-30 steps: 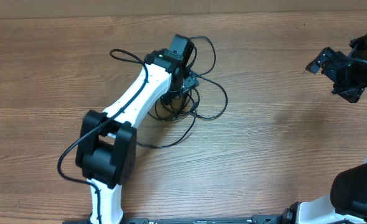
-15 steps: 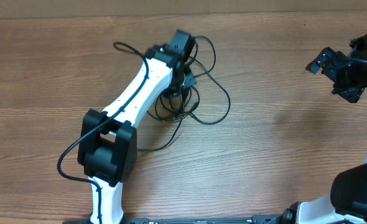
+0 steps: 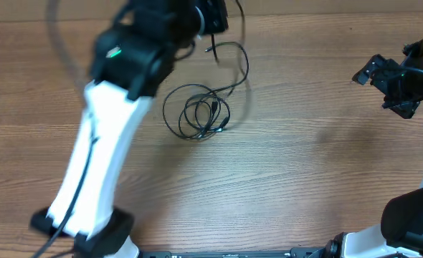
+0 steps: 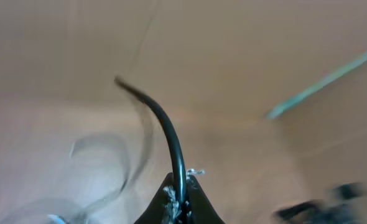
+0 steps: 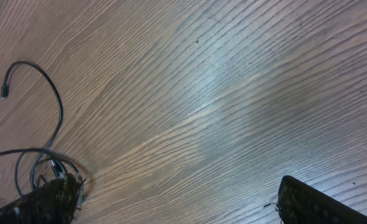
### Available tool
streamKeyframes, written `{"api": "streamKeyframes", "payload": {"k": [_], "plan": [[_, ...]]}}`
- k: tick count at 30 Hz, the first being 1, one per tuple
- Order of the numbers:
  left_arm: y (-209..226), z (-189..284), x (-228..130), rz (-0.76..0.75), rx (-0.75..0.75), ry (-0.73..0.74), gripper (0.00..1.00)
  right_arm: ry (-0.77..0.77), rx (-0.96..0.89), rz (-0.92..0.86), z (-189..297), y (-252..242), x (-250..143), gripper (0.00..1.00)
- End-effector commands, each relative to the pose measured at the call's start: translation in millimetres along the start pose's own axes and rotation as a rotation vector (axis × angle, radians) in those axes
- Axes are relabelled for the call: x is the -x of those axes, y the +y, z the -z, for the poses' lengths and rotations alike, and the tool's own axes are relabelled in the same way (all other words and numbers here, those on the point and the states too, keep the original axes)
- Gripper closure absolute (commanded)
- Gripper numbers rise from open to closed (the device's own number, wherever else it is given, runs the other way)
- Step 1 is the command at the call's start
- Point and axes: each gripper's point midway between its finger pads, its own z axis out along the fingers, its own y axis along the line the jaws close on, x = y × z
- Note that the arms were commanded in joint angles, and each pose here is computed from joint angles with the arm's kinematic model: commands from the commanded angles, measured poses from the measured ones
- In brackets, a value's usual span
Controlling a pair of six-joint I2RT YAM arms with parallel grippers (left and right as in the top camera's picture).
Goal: Untangle cables
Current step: 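Pull the strand with the left gripper toward the far left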
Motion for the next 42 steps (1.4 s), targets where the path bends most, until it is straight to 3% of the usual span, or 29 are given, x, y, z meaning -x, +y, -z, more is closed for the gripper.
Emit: {"api": "streamKeyframes", "payload": {"k": [1, 8, 14, 21, 27, 36, 42], "plan": [[-29, 46, 37, -0.051, -0.089, -0.138, 0.96, -0.001, 0.001, 0.005, 0, 1, 1, 0.0], [-53, 96, 73, -0.059, -0.178, -0.295, 0.96, -0.002, 0.001, 0.005, 0, 1, 1, 0.0], [-57, 96, 70, -0.066, -0.205, -0.281, 0.96, -0.002, 0.001, 0.005, 0, 1, 1, 0.0], [58, 96, 58, -0.014, 0.335, -0.259, 0.96, -0.001, 0.001, 0.005, 0, 1, 1, 0.0], [127, 105, 62, 0.066, 0.468, -0.21, 0.96, -0.001, 0.001, 0.005, 0, 1, 1, 0.0], [144, 91, 107, 0.031, 0.282, -0.271, 0.96, -0.001, 0.002, 0.005, 0, 1, 1, 0.0], [162, 65, 138, 0.041, 0.258, -0.37, 0.96, -0.002, 0.002, 0.005, 0, 1, 1, 0.0]]}}
